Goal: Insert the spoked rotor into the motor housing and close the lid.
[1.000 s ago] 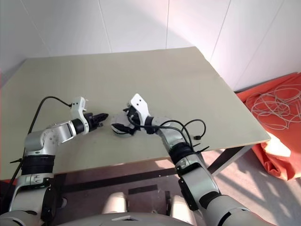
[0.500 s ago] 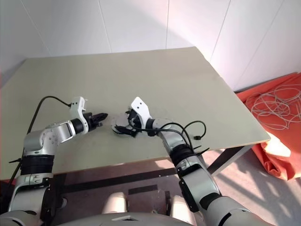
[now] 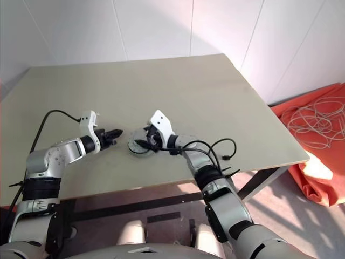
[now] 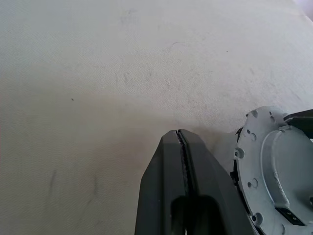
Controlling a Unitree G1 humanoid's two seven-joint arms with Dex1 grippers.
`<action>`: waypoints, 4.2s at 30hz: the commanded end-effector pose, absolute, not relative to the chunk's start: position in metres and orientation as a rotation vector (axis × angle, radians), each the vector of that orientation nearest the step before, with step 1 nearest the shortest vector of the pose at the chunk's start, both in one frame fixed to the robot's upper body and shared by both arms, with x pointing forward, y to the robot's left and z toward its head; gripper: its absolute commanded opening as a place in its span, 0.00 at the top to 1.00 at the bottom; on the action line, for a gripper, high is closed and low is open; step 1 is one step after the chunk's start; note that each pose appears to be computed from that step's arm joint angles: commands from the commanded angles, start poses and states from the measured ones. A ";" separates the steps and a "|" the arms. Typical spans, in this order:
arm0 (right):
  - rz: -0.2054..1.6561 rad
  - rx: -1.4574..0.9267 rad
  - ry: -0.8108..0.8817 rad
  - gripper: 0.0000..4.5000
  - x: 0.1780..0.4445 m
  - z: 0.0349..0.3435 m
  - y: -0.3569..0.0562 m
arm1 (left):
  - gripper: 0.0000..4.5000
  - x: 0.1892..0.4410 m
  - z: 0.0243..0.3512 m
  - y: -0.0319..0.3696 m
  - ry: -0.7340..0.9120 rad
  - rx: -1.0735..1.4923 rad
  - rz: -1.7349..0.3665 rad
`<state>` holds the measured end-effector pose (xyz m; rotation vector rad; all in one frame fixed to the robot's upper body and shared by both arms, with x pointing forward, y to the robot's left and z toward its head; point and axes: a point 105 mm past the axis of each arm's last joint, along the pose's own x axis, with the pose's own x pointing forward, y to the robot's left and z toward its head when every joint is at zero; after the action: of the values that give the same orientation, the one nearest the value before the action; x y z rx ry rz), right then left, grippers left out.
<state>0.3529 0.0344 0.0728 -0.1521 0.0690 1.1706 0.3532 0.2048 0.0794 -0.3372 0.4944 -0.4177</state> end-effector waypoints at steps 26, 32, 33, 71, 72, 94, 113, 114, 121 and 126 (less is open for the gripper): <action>1.250 -0.147 0.097 0.00 0.344 0.076 0.035 | 1.00 0.353 0.090 0.218 0.457 -0.335 -0.403; 1.235 -0.151 0.098 0.00 0.346 0.074 0.036 | 1.00 0.353 0.090 0.218 0.455 -0.334 -0.399; 1.233 -0.153 0.099 0.00 0.346 0.074 0.036 | 1.00 0.353 0.090 0.218 0.455 -0.334 -0.399; 1.212 -0.284 0.140 0.00 0.351 0.055 0.025 | 1.00 0.354 0.091 0.224 0.447 -0.332 -0.378; 1.214 -0.285 0.140 0.00 0.351 0.055 0.025 | 1.00 0.354 0.091 0.224 0.447 -0.332 -0.377; 1.232 -0.264 0.168 0.29 0.349 0.056 0.019 | 1.00 0.353 0.090 0.227 0.449 -0.337 -0.371; 1.274 -0.264 0.237 0.29 0.341 0.047 0.010 | 1.00 0.352 0.089 0.225 0.456 -0.338 -0.379; 1.271 -0.268 0.239 0.29 0.341 0.046 0.009 | 1.00 0.352 0.089 0.225 0.456 -0.338 -0.379; 1.236 -0.335 0.267 0.29 0.344 0.036 0.005 | 1.00 0.351 0.089 0.224 0.456 -0.340 -0.382; 1.181 -0.385 0.305 0.29 0.350 0.025 -0.001 | 1.00 0.351 0.088 0.220 0.460 -0.345 -0.392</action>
<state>0.3465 0.0249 0.0622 -0.3036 0.1490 1.2612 0.3482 0.2209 0.0740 -0.3577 0.5070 -0.3767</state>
